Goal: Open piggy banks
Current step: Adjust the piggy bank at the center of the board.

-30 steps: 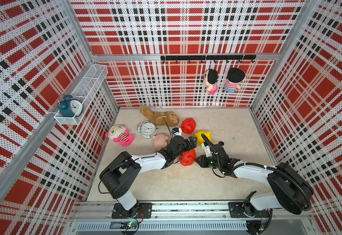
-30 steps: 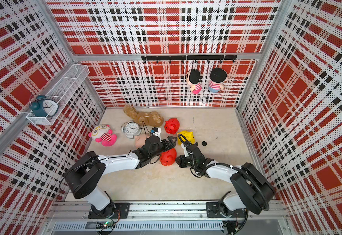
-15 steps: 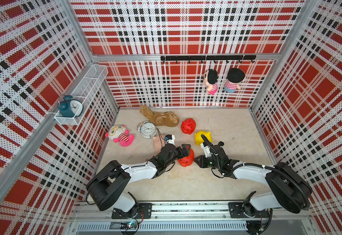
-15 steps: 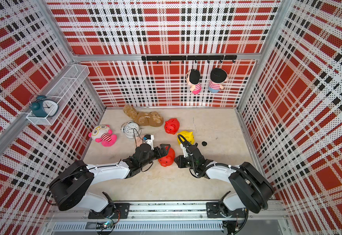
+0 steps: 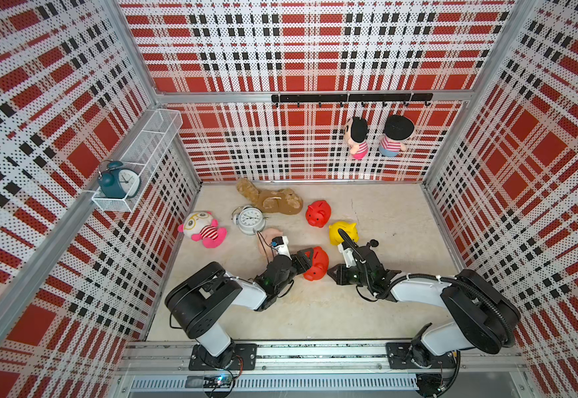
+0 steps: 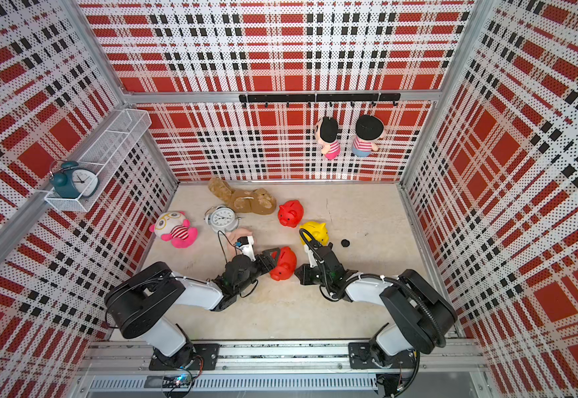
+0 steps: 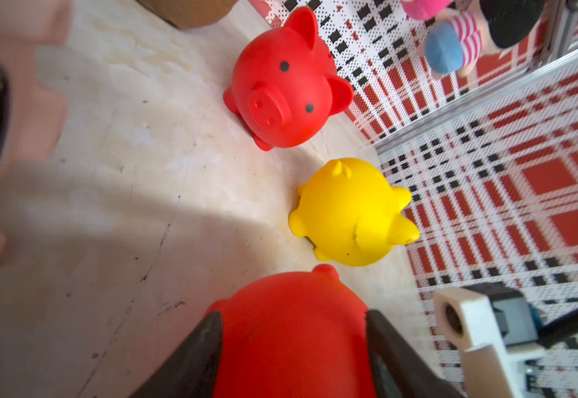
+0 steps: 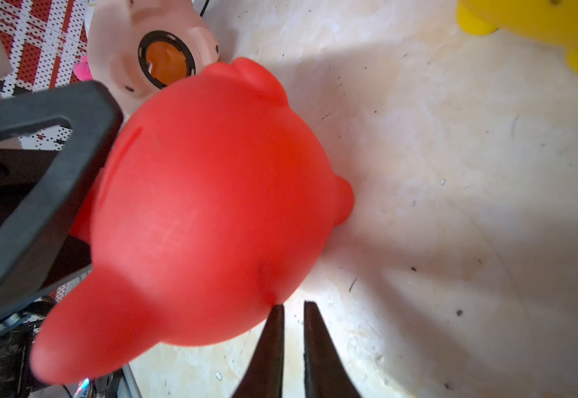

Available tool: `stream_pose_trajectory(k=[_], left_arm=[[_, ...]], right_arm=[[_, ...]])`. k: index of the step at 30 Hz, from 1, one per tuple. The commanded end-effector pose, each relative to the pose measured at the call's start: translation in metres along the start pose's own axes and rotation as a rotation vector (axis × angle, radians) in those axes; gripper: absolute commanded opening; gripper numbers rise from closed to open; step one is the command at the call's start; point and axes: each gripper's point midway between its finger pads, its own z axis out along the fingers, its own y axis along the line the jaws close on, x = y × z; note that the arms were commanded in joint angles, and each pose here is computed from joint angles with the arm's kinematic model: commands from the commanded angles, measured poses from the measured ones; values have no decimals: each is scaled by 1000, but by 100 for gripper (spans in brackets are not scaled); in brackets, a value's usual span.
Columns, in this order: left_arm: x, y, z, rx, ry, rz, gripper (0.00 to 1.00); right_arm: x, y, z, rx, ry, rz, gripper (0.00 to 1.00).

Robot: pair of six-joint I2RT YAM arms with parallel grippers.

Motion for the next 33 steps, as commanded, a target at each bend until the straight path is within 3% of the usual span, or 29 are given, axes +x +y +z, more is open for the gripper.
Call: stream_pose_trajectory(k=[1,14,21,27,33], left_arm=[[11,5,-11,86,47,-125,58],[0,46,-26,28,10,-308,53],[-6,50,-30,9,-3,-330,59],[-9,45,-24,-14,9,-295,61],[-12,37,-21,-13,12,-271,62]], right_arm=[[-29,26,-7,-63,-89,-37,15],[-70,64,-11,-135,-151,-100,15],[-76,77,4,-200,-134,-89,17],[-78,82,14,-183,-127,-121,35],[-81,71,9,-109,-145,-159,44]])
